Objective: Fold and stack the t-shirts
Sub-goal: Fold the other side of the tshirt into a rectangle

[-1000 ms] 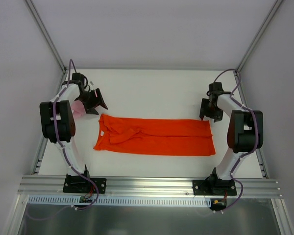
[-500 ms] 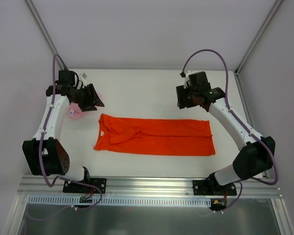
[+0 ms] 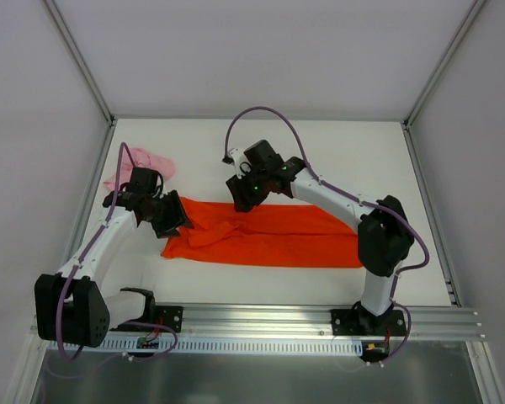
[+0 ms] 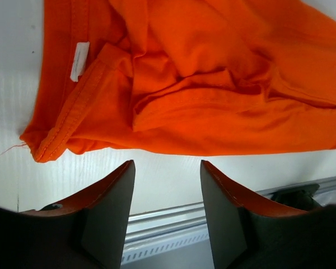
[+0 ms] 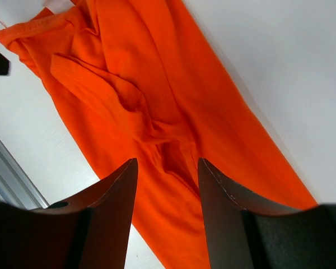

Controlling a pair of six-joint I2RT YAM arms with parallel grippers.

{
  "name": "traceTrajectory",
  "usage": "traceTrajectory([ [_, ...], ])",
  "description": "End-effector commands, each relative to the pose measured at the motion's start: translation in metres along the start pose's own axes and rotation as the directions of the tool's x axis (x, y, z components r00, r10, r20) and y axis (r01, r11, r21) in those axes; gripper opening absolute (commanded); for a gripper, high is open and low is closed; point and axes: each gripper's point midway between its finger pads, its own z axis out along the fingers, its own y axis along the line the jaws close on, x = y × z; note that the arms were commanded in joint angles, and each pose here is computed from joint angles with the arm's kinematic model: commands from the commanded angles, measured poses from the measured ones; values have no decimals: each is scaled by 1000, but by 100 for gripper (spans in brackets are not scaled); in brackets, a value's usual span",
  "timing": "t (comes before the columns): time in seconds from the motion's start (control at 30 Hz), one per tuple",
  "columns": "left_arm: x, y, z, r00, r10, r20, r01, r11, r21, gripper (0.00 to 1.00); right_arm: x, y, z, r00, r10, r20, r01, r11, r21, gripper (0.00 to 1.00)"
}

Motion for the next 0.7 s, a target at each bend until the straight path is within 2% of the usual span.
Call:
traceTrajectory([
  [0.0, -4, 11, 16, 997, -20, 69, 24, 998, -65, 50, -35, 17, 6, 994, -68, 84, 72, 996, -53, 51],
  [0.23, -11, 21, 35, 996, -10, 92, 19, 994, -104, 40, -31, 32, 26, 994, -91, 65, 96, 992, -87, 50],
  [0.37, -20, 15, 48, 994, -6, 108, 15, 997, -80, 28, -31, 34, 32, 994, -88, 60, 93, 991, -97, 50],
  [0.67, -16, 13, 66, 998, -7, 57, 13, 994, -110, 35, -35, 34, 33, 994, -95, 62, 100, 991, -88, 50],
])
